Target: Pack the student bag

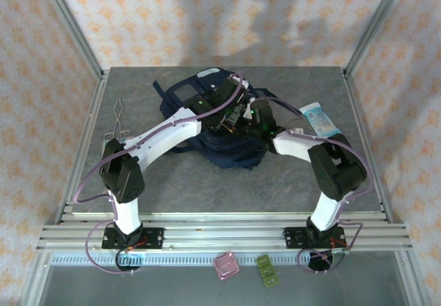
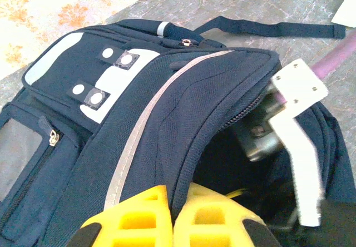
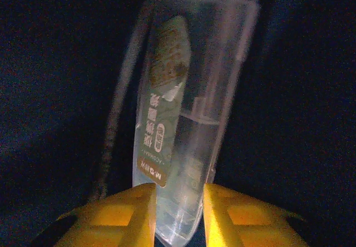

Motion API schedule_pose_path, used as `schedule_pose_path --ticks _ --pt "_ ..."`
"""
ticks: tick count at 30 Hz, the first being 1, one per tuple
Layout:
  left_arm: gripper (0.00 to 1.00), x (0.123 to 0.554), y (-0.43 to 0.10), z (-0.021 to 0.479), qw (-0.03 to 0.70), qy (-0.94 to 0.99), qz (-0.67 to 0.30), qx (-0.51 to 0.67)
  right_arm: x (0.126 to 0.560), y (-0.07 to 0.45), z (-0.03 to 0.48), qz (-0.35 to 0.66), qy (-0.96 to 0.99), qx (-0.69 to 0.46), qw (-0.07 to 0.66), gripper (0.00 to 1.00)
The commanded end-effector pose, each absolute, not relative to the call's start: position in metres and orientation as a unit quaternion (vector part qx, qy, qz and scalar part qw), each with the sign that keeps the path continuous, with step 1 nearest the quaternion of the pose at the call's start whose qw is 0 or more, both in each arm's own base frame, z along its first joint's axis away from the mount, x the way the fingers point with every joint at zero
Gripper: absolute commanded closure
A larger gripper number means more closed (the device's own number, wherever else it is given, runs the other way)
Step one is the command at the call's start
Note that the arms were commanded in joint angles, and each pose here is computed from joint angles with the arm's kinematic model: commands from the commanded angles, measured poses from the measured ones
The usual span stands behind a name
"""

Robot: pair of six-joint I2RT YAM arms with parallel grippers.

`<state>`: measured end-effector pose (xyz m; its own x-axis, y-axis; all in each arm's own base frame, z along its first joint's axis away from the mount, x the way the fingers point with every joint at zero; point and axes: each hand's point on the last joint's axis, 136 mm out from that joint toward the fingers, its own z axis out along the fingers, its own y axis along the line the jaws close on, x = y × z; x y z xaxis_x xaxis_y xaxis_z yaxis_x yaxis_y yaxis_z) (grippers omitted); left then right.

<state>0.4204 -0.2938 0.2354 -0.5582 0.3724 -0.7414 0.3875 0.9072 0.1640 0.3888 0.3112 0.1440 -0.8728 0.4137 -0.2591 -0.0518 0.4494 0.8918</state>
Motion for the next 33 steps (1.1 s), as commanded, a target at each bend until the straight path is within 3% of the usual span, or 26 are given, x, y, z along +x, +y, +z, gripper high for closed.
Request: schedule_pose_path --ticks 1,7,10,14,21,25,30,33 --pt "1.00 0.419 -0.305 0.300 0.485 0.852 -0.074 0.184 0.399 0.333 0.180 0.587 0.767 0.098 0.240 0.73" --pt "1.00 0.419 -0.302 0.297 0.484 0.854 -0.070 0.179 0.397 0.331 0.177 0.593 0.759 0.105 0.246 0.72" --pt "1.00 0.419 -0.295 0.294 0.486 0.855 -0.057 0.174 0.383 0.313 0.167 0.545 0.790 0.102 0.261 0.65" --pt "1.00 0.421 -0.287 0.286 0.484 0.858 -0.046 0.166 0.359 0.273 0.165 0.460 0.828 0.098 0.306 0.48" --pt "1.00 0.419 -0.285 0.271 0.477 0.862 -0.052 0.161 0.327 0.204 0.168 0.318 0.871 0.100 0.361 0.33" --pt "1.00 0.415 -0.285 0.265 0.472 0.865 -0.061 0.159 0.318 0.143 0.166 0.216 0.883 0.158 0.384 0.21" --pt "1.00 0.414 -0.285 0.262 0.468 0.867 -0.062 0.159 0.310 0.061 0.153 0.069 0.890 0.239 0.381 0.16" --pt "1.00 0.413 -0.286 0.264 0.469 0.866 -0.065 0.159 0.309 0.036 0.147 0.033 0.889 0.261 0.374 0.11"
